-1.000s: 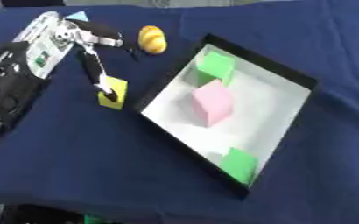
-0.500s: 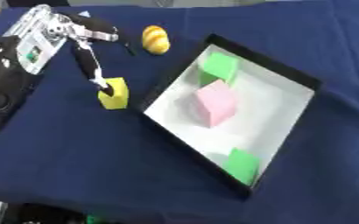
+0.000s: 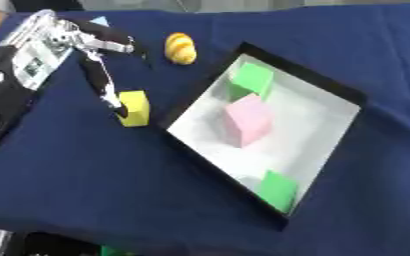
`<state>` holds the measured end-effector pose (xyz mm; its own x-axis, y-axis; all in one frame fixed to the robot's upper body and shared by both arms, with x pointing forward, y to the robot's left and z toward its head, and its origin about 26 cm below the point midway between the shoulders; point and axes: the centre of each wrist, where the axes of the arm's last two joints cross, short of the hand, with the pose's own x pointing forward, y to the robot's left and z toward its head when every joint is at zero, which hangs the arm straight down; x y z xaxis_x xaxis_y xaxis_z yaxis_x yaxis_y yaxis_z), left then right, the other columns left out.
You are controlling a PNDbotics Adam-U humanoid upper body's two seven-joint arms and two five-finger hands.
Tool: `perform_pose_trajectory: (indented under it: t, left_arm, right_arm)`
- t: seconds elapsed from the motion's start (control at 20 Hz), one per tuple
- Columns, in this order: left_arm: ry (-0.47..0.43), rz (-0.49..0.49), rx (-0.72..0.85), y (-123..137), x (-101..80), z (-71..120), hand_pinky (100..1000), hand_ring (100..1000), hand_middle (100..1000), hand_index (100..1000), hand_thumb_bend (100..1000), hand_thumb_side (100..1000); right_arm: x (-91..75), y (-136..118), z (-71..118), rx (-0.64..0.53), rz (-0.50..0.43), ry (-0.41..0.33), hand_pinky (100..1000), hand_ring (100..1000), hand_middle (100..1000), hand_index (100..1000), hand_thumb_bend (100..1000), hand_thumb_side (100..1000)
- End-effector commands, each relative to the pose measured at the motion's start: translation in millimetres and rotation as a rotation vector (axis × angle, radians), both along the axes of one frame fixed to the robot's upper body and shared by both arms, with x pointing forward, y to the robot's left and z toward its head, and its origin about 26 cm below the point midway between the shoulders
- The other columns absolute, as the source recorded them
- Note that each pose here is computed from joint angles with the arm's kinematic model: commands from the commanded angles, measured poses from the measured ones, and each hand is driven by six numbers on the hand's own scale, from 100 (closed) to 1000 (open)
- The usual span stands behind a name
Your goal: Pick up objects on the table and place them in the box.
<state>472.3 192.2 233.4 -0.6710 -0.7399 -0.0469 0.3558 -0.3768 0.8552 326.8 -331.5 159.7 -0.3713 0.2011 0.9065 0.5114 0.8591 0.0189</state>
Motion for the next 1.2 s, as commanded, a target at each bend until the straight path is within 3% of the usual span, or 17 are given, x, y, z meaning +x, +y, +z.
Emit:
perform_pose_trajectory:
  t: [0.05, 0.35, 0.55, 0.65, 0.7, 0.75, 0.8, 0.85, 1.0, 1.2]
  left_arm:
    - [0.018, -0.019, 0.072, 7, 2.2, 6.3, 969, 955, 847, 887, 757, 362]
    - [0.050, 0.006, 0.066, 5, 5.4, -7.0, 964, 947, 839, 882, 729, 364]
    - [0.053, 0.019, 0.063, 4, 6.1, -12.4, 942, 914, 806, 855, 665, 350]
    - [0.054, 0.016, 0.070, 4, 5.9, -12.3, 895, 836, 732, 793, 608, 244]
    - [0.053, 0.015, 0.079, 5, 5.7, -11.5, 842, 774, 653, 726, 537, 100]
    - [0.046, 0.011, 0.089, 5, 5.4, -9.5, 811, 747, 619, 698, 504, 100]
    - [0.034, 0.001, 0.095, 4, 4.6, -5.5, 753, 667, 547, 644, 440, 100]
    - [0.007, -0.019, 0.098, 1, 2.5, 3.1, 737, 643, 521, 593, 440, 100]
    - [-0.119, -0.077, 0.038, -13, -10.4, 43.9, 721, 613, 494, 556, 586, 100]
    - [-0.327, -0.194, -0.005, -52, -40.7, 94.0, 708, 608, 493, 549, 679, 100]
  right_arm:
    - [-0.4, -4, 8.6, -0.020, -0.004, -0.019, 792, 776, 721, 803, 151, 448]
    - [0.0, -3, 9.3, -0.017, 0.002, -0.022, 793, 776, 720, 803, 149, 449]
    - [0.3, -2, 9.0, -0.016, 0.005, -0.021, 793, 776, 721, 803, 148, 451]
    - [0.3, -3, 8.7, -0.016, 0.003, -0.020, 793, 776, 721, 804, 146, 452]
    - [0.3, -3, 8.7, -0.016, 0.002, -0.020, 793, 776, 721, 804, 146, 453]
    - [0.4, -3, 8.7, -0.016, 0.002, -0.020, 793, 776, 721, 804, 145, 453]
    - [0.4, -3, 8.8, -0.016, 0.002, -0.020, 793, 775, 721, 804, 146, 458]
    - [0.4, -4, 9.1, -0.016, 0.002, -0.022, 793, 775, 721, 804, 145, 451]
    - [0.3, -4, 11.5, -0.019, 0.000, -0.033, 794, 775, 721, 803, 142, 443]
    - [0.5, -2, 20.8, -0.034, 0.017, -0.062, 794, 775, 721, 803, 141, 430]
